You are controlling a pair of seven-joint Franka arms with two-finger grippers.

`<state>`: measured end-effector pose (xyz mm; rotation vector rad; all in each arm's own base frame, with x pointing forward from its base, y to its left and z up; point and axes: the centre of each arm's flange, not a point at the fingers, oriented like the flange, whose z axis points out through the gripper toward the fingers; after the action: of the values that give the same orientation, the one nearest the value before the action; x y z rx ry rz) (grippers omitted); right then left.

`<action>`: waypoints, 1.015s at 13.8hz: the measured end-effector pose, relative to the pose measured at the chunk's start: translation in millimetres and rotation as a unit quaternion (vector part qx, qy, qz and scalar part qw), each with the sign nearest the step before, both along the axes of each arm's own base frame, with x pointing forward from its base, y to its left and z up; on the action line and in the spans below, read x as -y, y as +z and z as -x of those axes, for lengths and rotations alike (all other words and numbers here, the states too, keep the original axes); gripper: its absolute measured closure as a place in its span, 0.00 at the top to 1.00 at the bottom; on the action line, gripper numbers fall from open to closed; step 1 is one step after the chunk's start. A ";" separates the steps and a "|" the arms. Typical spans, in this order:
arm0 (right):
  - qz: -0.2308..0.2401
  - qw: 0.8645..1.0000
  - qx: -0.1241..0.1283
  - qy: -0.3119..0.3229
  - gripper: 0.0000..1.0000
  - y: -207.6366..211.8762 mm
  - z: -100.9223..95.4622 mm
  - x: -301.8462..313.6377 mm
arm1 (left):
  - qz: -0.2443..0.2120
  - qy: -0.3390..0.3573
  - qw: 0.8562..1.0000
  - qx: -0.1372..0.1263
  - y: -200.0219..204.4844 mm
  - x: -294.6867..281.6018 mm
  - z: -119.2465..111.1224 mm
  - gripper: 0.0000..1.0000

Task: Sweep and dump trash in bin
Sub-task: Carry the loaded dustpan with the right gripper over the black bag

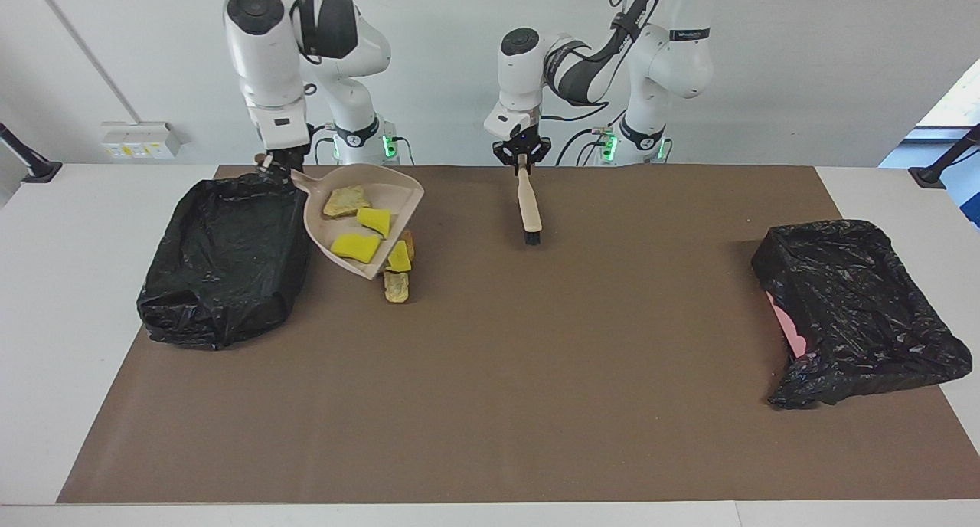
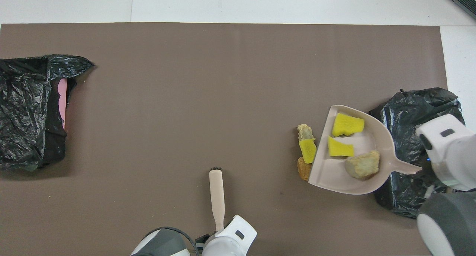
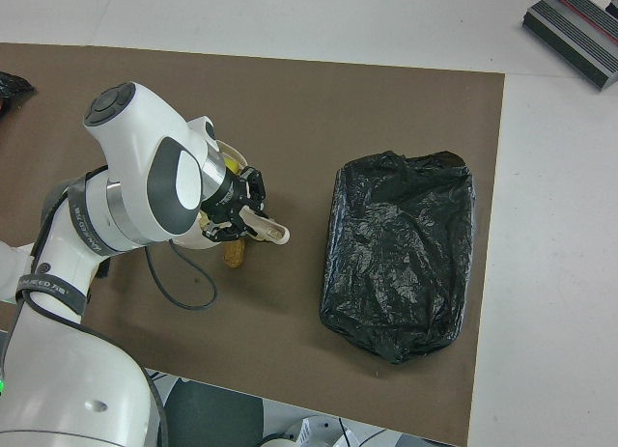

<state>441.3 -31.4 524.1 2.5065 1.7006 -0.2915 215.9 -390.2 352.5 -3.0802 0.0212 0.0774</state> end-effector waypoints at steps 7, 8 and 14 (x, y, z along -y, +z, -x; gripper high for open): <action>0.072 0.994 -0.002 0.081 0.31 28.0 40.4 207.5 | 0.027 -0.015 0.999 0.009 -19.1 -0.5 16.7 0.26; 0.097 0.991 0.000 0.096 0.31 30.2 40.1 219.2 | 0.028 -0.013 0.999 0.008 -19.1 -0.5 16.5 0.26; 0.201 0.956 -0.040 0.208 0.31 26.5 18.0 204.8 | 0.012 0.014 1.000 -0.019 -16.4 -6.8 6.5 0.37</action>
<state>423.3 -236.2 550.6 1.8268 1.9126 -0.6295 209.4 -383.4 336.1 -3.1030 -0.0201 0.1383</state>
